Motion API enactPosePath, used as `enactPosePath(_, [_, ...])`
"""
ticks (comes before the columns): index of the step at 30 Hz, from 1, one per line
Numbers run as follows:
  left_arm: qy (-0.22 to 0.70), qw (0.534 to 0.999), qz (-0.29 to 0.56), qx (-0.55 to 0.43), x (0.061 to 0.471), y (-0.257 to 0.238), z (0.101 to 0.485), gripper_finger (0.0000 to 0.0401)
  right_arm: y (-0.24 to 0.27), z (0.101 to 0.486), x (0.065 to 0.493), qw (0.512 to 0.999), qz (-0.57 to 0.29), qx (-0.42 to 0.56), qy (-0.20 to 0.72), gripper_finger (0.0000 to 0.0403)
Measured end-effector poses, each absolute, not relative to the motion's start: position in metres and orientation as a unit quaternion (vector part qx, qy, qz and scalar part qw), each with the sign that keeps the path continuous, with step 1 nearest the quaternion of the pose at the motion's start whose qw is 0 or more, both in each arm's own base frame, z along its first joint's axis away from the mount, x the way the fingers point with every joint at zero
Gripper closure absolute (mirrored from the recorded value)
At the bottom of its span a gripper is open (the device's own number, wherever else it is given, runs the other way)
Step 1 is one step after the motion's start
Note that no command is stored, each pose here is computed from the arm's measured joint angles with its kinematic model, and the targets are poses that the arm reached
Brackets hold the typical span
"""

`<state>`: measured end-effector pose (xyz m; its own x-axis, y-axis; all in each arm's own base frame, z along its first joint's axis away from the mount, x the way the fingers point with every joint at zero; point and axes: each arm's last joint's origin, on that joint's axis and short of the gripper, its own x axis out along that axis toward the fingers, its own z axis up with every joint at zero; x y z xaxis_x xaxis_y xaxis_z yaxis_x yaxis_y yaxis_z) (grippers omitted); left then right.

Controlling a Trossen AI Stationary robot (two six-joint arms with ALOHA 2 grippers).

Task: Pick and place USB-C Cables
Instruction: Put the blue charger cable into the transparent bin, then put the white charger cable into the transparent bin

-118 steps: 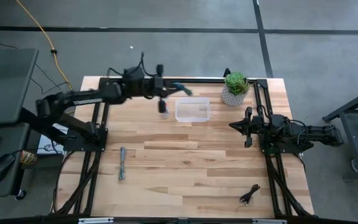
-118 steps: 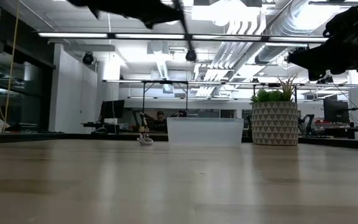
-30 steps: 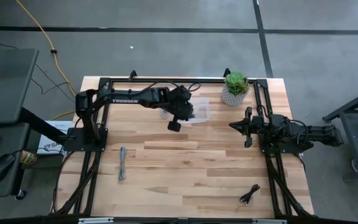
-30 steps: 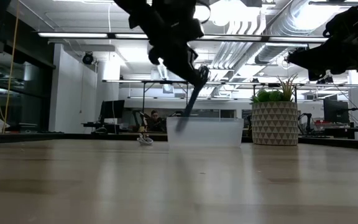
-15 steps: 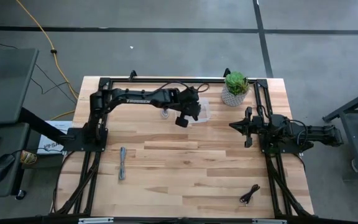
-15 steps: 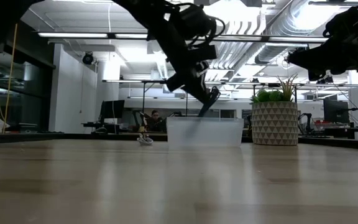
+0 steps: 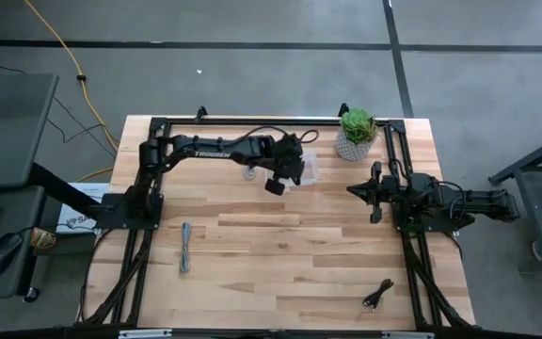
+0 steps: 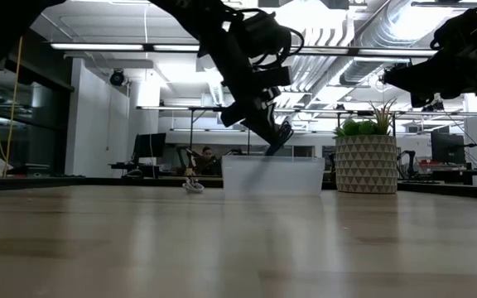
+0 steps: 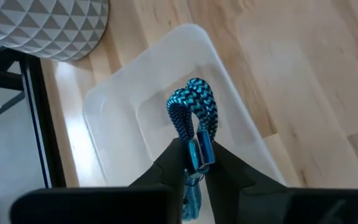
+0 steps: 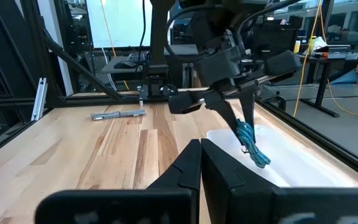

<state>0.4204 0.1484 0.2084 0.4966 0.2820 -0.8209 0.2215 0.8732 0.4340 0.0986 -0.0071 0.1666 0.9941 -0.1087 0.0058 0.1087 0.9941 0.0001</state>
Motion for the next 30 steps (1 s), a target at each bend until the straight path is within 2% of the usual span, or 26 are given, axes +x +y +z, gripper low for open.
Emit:
enactPosePath(16, [0.499, 0.830, 0.022, 0.247, 0.425, 0.150, 0.200, 0.0255, -0.007, 0.166, 0.099, 0.999, -0.054, 0.000, -0.002, 0.0402])
enactPosePath(22, [0.441, 0.861, 0.056, 0.248, 0.425, 0.146, 0.259, 0.0216, -0.007, 0.167, 0.099, 0.999, -0.054, 0.000, -0.003, 0.0402])
enactPosePath(30, [0.289, 0.952, 0.042, 0.092, 0.388, 0.160, 0.323, 0.0212, -0.007, 0.166, 0.099, 0.999, -0.054, 0.000, 0.000, 0.0402])
